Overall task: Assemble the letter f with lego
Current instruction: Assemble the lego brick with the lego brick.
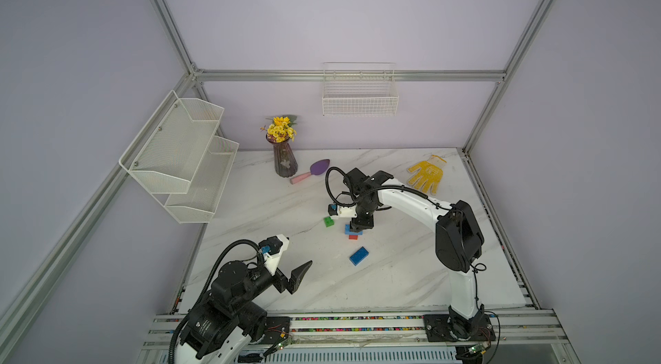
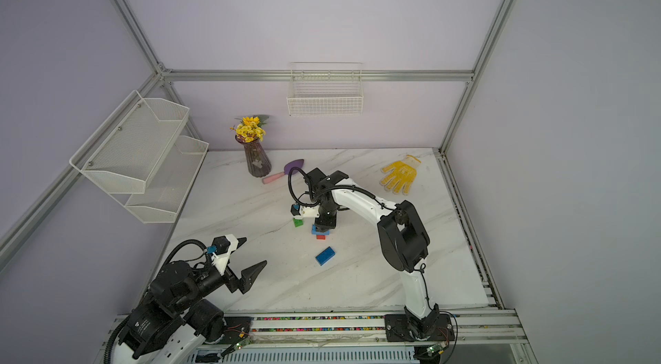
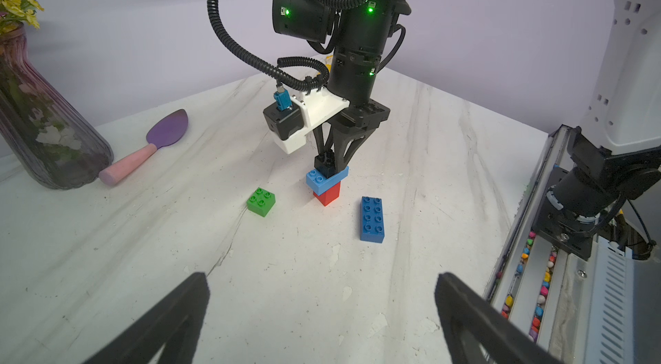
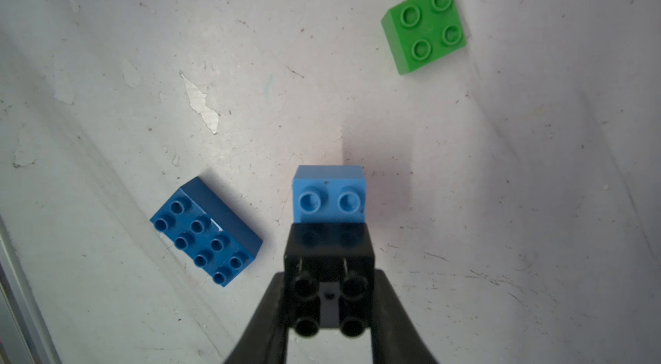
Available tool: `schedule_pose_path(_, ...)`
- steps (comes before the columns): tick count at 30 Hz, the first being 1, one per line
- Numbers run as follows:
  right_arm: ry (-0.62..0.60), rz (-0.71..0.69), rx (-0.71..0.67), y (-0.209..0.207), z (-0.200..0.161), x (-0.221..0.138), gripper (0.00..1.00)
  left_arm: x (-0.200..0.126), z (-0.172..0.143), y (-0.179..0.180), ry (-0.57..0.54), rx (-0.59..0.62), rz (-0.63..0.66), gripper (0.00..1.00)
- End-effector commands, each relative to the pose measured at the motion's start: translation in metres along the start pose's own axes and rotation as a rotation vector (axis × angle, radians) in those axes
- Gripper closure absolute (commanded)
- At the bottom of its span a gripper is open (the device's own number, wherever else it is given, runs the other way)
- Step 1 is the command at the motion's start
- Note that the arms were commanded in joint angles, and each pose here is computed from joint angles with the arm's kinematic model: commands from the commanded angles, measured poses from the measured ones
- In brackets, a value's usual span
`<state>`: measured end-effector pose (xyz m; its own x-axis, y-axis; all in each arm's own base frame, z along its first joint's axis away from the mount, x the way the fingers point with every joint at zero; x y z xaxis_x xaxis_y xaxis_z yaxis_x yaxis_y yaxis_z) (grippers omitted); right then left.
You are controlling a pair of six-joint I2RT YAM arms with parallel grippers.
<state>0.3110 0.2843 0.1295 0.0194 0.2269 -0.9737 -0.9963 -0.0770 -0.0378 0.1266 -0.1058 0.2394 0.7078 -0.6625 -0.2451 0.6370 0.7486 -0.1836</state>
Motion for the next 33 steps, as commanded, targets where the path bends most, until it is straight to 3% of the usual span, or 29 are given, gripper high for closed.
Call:
schedule_pose_path(1, 0.057, 0.040, -0.017, 0.002, -0.008, 0.014, 1.00, 0.003, 0.002, -0.001, -0.019, 0.035, -0.009, 0.00)
schedule_pose_path(17, 0.153, 0.098, -0.041, 0.008, -0.007, 0.036, 1.00, 0.003, 0.002, -0.002, -0.017, 0.036, -0.016, 0.00)
schedule_pose_path(33, 0.171, 0.111, -0.026, 0.016, -0.012, 0.046, 1.00, 0.003, 0.002, -0.002, -0.015, 0.037, -0.021, 0.00)
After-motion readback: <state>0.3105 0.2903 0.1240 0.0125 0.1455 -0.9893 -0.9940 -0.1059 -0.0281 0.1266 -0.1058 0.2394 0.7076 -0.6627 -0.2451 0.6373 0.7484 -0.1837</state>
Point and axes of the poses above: each gripper's point midway between its finger pads, its own x axis out along the fingers, its own y axis along the line the jaws close on, z = x × y, the point moved 4 cm from there along -x, back along the fingers, and after that the axes turned 8 degrees about -x, right-handed, at the moved point
